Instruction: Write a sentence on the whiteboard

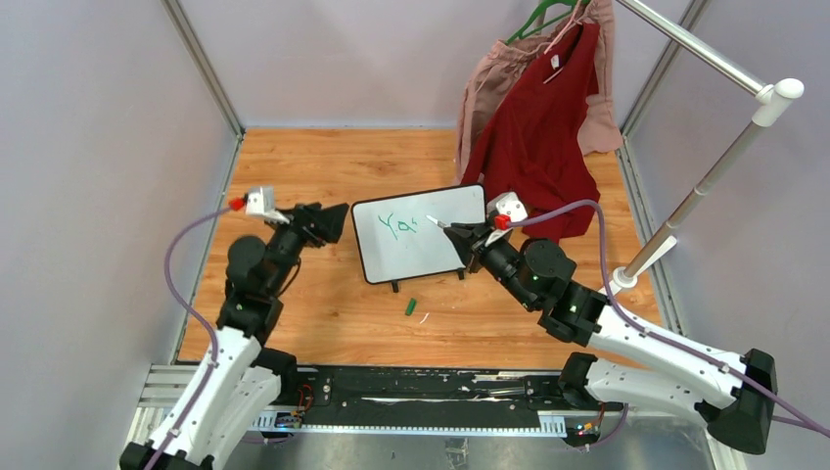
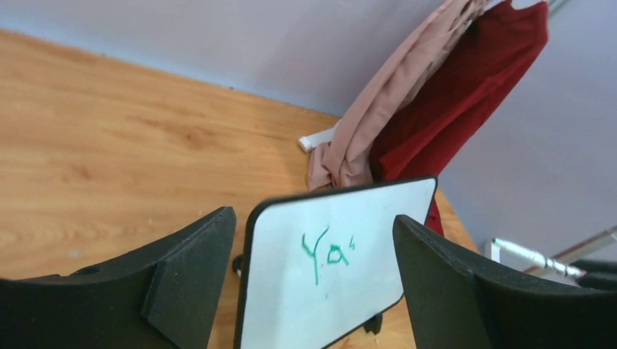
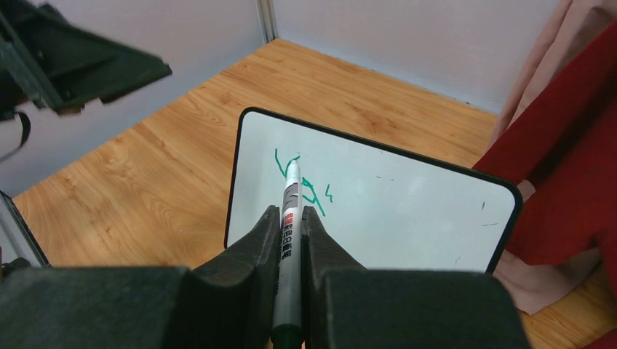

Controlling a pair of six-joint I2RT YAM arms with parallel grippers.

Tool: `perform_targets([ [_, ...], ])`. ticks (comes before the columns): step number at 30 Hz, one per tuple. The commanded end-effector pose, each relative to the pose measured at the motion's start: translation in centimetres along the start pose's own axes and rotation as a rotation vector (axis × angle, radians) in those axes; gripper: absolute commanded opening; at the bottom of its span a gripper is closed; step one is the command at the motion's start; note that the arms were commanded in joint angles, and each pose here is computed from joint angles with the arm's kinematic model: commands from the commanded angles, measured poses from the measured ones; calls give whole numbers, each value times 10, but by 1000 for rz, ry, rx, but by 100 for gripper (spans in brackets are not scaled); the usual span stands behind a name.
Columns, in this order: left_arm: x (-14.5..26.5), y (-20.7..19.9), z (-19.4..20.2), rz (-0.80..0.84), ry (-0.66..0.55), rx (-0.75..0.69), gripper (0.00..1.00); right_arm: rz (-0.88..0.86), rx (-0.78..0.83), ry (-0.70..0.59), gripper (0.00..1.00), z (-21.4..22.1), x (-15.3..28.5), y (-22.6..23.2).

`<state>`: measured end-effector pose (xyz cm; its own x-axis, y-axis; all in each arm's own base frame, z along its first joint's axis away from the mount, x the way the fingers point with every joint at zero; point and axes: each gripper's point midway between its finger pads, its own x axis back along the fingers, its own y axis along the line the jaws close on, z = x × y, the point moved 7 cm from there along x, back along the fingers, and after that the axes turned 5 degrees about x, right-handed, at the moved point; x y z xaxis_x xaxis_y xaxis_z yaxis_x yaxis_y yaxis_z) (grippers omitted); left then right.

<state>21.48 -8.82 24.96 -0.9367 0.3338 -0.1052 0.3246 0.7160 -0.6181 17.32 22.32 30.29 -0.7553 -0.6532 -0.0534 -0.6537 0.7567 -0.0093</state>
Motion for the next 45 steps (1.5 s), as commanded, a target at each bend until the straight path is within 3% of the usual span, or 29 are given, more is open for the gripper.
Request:
perform_targets([
  [1,-22,-15,-18,-41,270,-190,84,-19,18,-36,0,-21,15,-2],
  [6,-58,-43,-49,79,508,-386,84,-52,15,-49,0,-29,33,-5],
  [9,-81,-45,-38,208,668,-409,83,-77,12,-50,0,-32,40,-4],
  [13,-102,-46,-21,305,783,-485,82,-105,20,-29,0,-33,45,-3],
  [23,-157,-43,-2,442,876,-533,76,-137,24,9,0,-30,42,2],
  [33,-158,-34,24,568,951,-485,73,-134,48,17,0,-32,31,4],
  [45,-165,-19,48,593,1026,-419,51,-127,72,-2,0,-38,19,6],
])
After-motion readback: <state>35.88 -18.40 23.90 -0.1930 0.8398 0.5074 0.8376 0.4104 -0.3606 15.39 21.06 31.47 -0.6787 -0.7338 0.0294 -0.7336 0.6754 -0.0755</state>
